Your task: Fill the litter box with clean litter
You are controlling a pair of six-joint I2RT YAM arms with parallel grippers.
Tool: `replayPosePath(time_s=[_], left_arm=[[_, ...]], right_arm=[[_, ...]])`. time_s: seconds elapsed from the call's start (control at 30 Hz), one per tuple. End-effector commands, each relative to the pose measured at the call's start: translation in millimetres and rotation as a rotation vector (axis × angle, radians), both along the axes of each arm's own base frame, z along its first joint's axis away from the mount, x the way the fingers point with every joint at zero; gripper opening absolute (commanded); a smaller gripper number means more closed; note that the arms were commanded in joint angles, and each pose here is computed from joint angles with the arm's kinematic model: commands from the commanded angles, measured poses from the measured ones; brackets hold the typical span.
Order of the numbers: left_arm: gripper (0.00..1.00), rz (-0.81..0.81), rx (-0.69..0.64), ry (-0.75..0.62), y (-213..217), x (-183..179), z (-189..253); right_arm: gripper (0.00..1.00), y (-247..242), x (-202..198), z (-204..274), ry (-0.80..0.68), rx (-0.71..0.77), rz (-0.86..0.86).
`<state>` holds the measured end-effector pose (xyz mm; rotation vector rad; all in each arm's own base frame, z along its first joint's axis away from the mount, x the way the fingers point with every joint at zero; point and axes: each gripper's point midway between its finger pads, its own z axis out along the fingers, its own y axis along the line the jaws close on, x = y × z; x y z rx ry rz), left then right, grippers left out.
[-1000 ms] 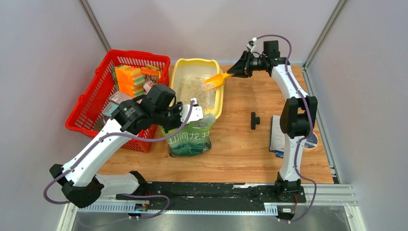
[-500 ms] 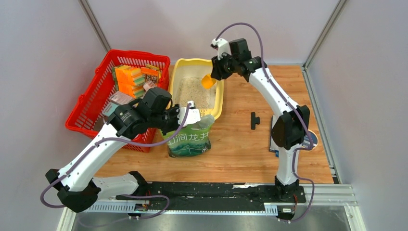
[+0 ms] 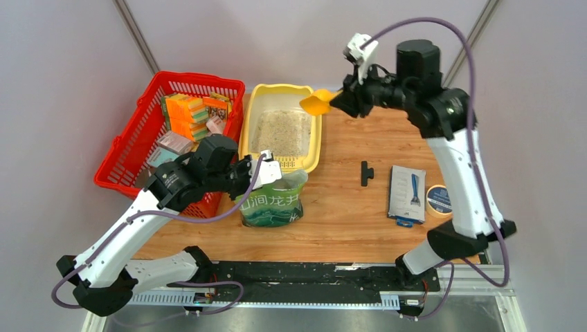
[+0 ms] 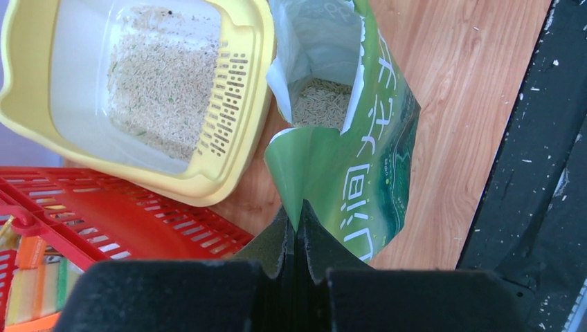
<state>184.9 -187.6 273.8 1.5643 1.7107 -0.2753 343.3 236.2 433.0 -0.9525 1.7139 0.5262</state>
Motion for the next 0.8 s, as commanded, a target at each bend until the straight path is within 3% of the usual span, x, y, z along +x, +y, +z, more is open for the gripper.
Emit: replayPosePath(time_s=[0.0, 0.07, 0.53, 0.73, 0.77], left_arm=[[0.0, 0.025, -0.178, -0.119, -10, 6, 45], [0.0, 0.03, -0.19, -0.109, -12, 6, 44], [0.0, 0.044, -0.244, -0.089, -17, 4, 53], [0.0, 0.057, -0.264, -0.098, -17, 5, 60], [0.0, 0.059, -0.27, -0.095, -18, 5, 61]], right_arm=[[0.0, 4, -108, -12, 0.196, 0.004, 0.328], [0.0, 2, -126, -32, 0.286, -0.014, 0.374], [0.0, 29, -151, -69, 0.32, -0.139, 0.512], [0.0, 42, -143, -101, 0.374, -0.27, 0.422], [0.0, 40, -127, -108, 0.366, -0.312, 0.321]])
